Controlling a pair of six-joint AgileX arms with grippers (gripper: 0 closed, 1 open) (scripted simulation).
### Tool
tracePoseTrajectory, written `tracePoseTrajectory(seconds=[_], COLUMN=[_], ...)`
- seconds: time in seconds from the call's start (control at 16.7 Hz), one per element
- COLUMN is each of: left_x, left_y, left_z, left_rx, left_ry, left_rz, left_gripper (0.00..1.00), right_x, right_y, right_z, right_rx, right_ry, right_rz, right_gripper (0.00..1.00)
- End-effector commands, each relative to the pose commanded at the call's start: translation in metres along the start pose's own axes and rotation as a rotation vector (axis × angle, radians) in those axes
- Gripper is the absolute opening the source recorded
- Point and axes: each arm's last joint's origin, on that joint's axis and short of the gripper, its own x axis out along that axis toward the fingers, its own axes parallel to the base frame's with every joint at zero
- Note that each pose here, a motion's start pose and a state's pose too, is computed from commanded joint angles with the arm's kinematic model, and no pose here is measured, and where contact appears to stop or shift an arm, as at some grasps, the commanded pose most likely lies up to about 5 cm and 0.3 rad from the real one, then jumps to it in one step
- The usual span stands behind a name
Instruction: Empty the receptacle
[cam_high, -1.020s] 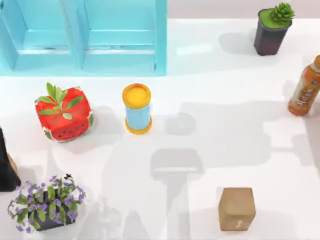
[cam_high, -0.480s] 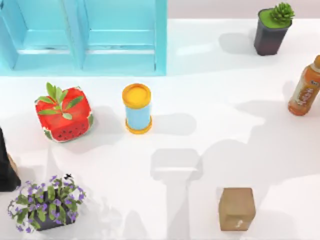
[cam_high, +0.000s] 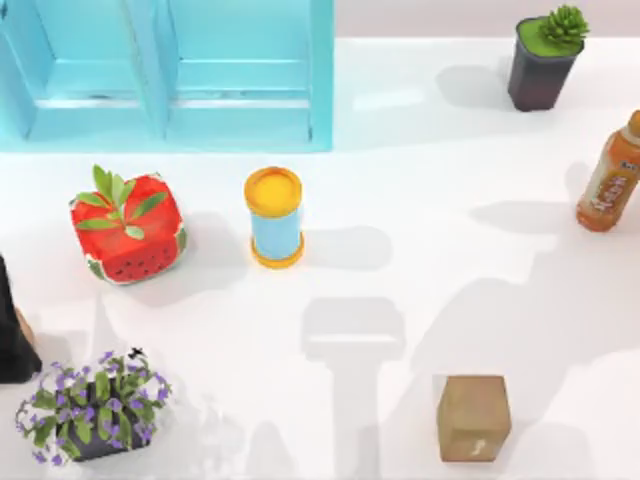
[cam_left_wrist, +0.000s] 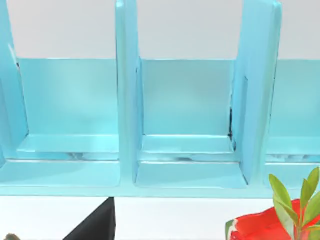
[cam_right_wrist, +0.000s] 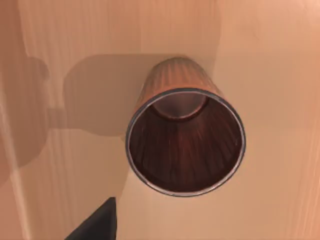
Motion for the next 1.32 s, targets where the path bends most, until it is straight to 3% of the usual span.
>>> tracePoseTrajectory(seconds=[0.48, 0.78, 1.32], left_x=[0.0, 0.0, 0.0], left_y=[0.0, 0.0, 0.0], left_z=[0.0, 0.0, 0.0], left_rx=[0.0, 0.0, 0.0], left_ry=[0.0, 0.0, 0.0], left_rz=[0.0, 0.0, 0.0], left_gripper=[1.0, 1.0, 1.0], right_x=[0.071, 0.074, 0.074], right_y=[-0.002, -0.002, -0.002], right_z=[0.001, 0.001, 0.001], right_rx=[0.0, 0.0, 0.0], right_ry=[-0.001, 0.0, 0.0], right_rz=[0.0, 0.0, 0.0], right_gripper=[1.0, 1.0, 0.32])
